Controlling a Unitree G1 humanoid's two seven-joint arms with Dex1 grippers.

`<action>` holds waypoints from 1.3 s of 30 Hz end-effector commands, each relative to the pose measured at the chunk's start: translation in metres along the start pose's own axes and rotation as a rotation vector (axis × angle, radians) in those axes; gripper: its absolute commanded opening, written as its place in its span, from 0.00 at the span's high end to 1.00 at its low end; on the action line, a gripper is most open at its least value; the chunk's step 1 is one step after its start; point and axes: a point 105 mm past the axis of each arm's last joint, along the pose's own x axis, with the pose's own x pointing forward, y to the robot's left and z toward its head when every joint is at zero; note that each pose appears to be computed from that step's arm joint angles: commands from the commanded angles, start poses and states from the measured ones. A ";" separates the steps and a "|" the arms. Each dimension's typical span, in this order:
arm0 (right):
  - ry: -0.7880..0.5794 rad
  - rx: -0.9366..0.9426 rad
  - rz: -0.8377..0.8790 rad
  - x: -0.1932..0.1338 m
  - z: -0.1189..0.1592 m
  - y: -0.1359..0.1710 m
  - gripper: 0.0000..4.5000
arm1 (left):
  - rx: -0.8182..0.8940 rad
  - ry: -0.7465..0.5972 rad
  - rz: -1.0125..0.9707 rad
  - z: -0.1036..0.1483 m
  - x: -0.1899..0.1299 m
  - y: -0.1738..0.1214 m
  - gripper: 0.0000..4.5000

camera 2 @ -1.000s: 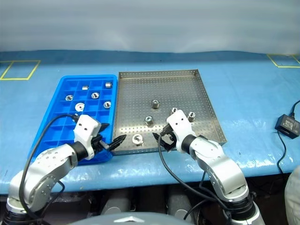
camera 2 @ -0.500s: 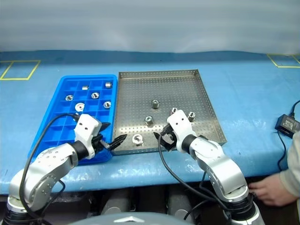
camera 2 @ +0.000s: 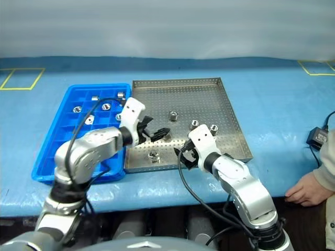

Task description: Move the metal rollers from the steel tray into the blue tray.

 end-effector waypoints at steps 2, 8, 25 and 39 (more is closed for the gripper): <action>-0.057 -0.019 -0.016 -0.005 0.011 0.002 0.00 | 0.016 0.091 0.022 -0.010 0.027 0.005 0.00; -0.055 -0.005 -0.025 -0.006 0.008 0.005 0.00 | 0.044 0.168 0.072 -0.025 0.042 0.013 0.00; -0.071 -0.020 0.043 0.004 0.015 0.018 0.00 | -0.099 -0.152 0.225 0.026 -0.013 0.043 0.60; -0.237 -0.086 0.338 0.035 0.058 0.080 0.00 | -0.110 -0.267 1.039 -0.029 -0.153 0.135 0.60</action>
